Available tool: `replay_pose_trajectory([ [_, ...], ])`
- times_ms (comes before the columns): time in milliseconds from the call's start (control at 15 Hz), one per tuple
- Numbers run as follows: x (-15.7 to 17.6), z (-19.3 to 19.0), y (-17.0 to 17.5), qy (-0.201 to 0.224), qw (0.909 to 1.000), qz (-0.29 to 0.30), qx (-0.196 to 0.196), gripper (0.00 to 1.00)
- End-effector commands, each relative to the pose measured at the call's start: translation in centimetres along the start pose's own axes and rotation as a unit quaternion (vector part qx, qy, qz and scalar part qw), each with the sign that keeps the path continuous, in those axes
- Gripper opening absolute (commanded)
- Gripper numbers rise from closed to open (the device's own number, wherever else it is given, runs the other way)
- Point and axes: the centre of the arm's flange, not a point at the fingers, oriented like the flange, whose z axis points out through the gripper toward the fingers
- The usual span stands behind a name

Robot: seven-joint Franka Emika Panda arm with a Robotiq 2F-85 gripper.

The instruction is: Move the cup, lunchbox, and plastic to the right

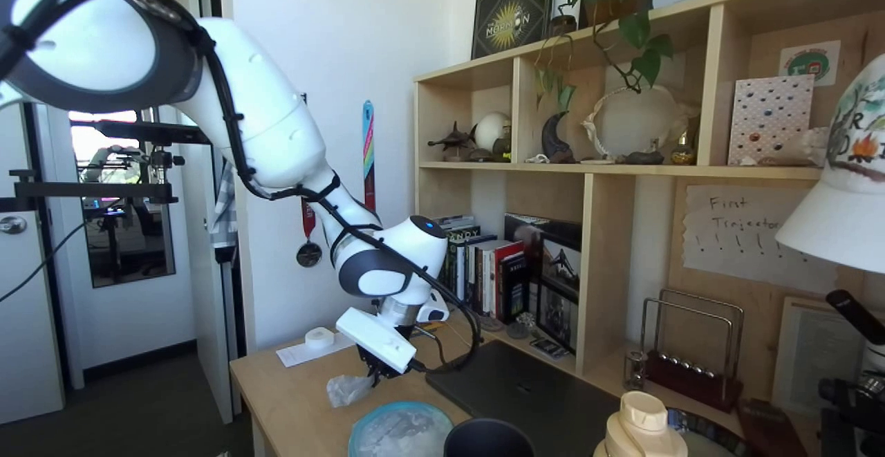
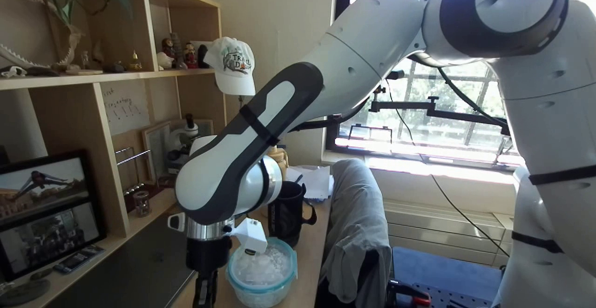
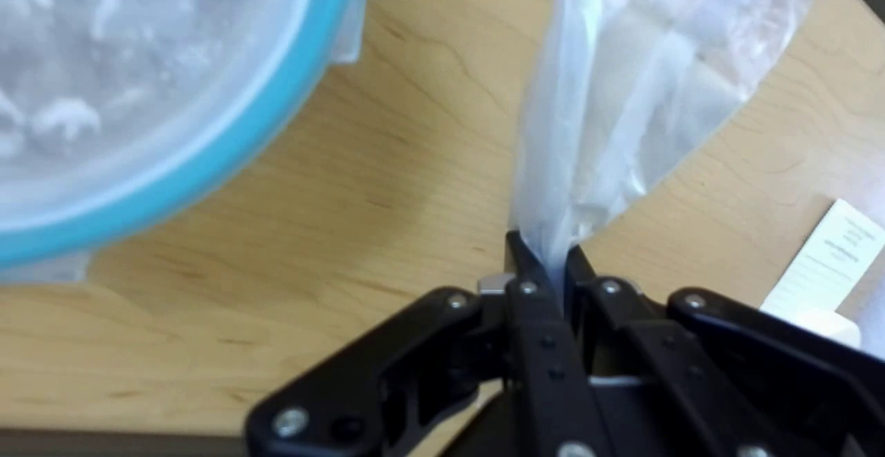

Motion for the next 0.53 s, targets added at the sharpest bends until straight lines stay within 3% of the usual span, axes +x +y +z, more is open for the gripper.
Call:
replay_pose_trajectory([
  [0, -3.9, -1.6, -1.9, 0.018, 0.9970, 0.061, -0.043, 0.06],
  [467, -5.5, -3.0, -3.3, 0.006, 0.9887, 0.107, -0.105, 0.06],
])
